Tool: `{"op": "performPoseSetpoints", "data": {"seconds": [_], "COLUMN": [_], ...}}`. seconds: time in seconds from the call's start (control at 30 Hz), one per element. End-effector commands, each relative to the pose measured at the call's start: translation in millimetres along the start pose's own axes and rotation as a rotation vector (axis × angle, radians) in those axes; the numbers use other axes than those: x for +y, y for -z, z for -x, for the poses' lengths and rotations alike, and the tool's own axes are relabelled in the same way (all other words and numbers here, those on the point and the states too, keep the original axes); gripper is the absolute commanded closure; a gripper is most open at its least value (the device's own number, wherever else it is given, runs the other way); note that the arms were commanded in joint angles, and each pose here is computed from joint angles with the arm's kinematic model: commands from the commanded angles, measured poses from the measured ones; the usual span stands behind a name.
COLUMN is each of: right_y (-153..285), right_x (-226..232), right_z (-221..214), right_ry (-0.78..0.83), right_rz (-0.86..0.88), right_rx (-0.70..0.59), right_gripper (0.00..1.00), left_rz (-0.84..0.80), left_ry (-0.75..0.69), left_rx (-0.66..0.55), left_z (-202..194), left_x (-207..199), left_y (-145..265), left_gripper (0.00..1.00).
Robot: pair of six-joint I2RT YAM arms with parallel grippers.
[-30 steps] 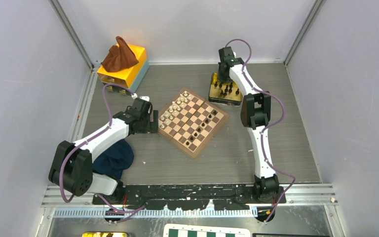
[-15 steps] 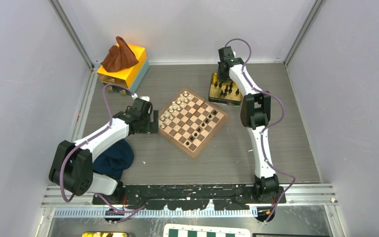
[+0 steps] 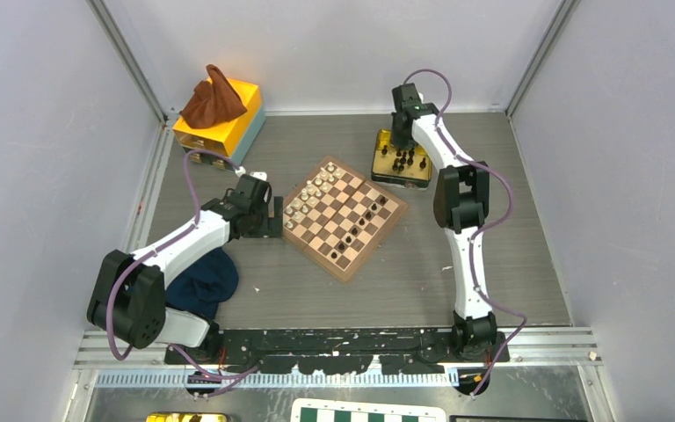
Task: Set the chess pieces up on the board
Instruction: Pick up the chess piece from the storage box, then place the chess piece on the chessboard.
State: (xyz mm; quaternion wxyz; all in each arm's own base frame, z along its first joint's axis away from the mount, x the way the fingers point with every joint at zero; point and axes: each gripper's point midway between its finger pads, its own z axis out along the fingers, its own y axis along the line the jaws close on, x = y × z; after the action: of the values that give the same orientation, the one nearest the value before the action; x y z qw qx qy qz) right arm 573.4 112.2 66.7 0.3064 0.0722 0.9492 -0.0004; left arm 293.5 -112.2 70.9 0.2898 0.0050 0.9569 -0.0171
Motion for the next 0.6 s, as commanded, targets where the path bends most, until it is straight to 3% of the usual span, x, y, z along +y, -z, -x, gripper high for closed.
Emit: {"op": "performPoseSetpoints", "data": {"seconds": [0.0,0.33,0.57], "right_y": [54.8,101.7,141.6], "right_x": [5.6,21.0,40.7], "right_z": [44.4,47.5,4.3], "right_ry": [0.001,0.037,0.098], "right_rz": [0.043,0.102,0.152], "right_rx": [-0.138,-0.187,-0.152], "right_gripper": [0.99,0.99,0.99], "left_rz": [-0.043,-0.066,-0.091], "left_ry": [0.019,0.031,0.044], "left_rx": [-0.044,-0.050,-0.051], "left_z": [17.5,19.3,19.7], "left_x": [-9.1,-13.5,-17.8], "left_y": [5.3,6.7,9.6], "left_gripper": [0.06,0.06,0.06]}}
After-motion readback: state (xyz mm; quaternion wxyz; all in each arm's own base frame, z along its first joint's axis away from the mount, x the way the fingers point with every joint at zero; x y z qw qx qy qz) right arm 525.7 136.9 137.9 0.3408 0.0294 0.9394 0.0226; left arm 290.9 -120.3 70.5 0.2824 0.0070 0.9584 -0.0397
